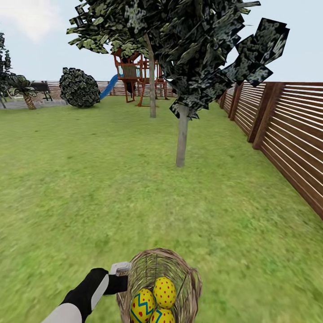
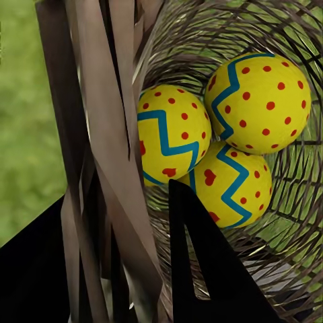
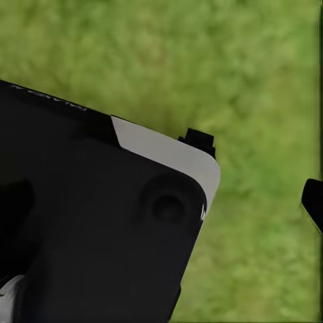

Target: Take the three Easter eggs out of the wicker basket on the lawn in the garden, then place them on the lawn next to a single tree (choose any tree) so that all three eggs are next to the same tree and none are left in the basket.

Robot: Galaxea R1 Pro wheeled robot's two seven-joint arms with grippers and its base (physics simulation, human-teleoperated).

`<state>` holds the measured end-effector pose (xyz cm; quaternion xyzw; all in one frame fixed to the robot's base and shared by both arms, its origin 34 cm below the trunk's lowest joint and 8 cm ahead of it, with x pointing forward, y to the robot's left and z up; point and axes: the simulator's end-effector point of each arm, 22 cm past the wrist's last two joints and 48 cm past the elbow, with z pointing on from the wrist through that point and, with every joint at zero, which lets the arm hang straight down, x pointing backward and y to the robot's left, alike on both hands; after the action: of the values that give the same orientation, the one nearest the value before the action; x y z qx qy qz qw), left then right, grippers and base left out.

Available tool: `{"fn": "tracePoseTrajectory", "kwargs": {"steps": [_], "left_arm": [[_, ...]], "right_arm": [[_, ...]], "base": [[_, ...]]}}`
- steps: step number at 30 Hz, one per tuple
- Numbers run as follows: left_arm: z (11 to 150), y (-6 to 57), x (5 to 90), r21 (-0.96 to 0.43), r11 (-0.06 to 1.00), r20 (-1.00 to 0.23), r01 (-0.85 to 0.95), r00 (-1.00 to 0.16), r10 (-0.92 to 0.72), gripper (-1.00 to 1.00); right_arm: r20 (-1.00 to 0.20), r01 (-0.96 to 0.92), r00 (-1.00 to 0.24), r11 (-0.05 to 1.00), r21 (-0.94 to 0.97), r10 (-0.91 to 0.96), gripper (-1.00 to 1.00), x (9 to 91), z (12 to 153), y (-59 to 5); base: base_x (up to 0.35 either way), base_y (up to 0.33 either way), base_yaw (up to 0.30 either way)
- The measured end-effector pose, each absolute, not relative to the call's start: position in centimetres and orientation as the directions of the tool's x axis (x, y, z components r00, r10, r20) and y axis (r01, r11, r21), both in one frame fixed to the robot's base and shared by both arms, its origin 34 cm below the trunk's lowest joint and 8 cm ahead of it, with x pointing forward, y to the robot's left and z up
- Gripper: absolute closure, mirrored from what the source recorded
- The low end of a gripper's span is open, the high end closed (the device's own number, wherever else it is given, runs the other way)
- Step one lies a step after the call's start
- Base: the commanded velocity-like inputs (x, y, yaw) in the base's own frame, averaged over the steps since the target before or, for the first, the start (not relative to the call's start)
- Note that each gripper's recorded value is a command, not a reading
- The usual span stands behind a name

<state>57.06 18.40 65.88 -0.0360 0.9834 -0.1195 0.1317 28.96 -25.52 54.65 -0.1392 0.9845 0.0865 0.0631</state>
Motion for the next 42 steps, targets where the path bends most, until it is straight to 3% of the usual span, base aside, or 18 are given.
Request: {"fn": "tracePoseTrajectory", "kwargs": {"steps": [42], "left_arm": [[65.91,18.23,57.07,-0.248,0.968,-0.251,-0.038,-0.963,-0.102,1.0]], "right_arm": [[-0.142,-0.284,-0.954,0.947,0.149,-0.264,-1.0,28.76,54.64,-25.92]], "base": [[0.322,0.0,0.0]]}}
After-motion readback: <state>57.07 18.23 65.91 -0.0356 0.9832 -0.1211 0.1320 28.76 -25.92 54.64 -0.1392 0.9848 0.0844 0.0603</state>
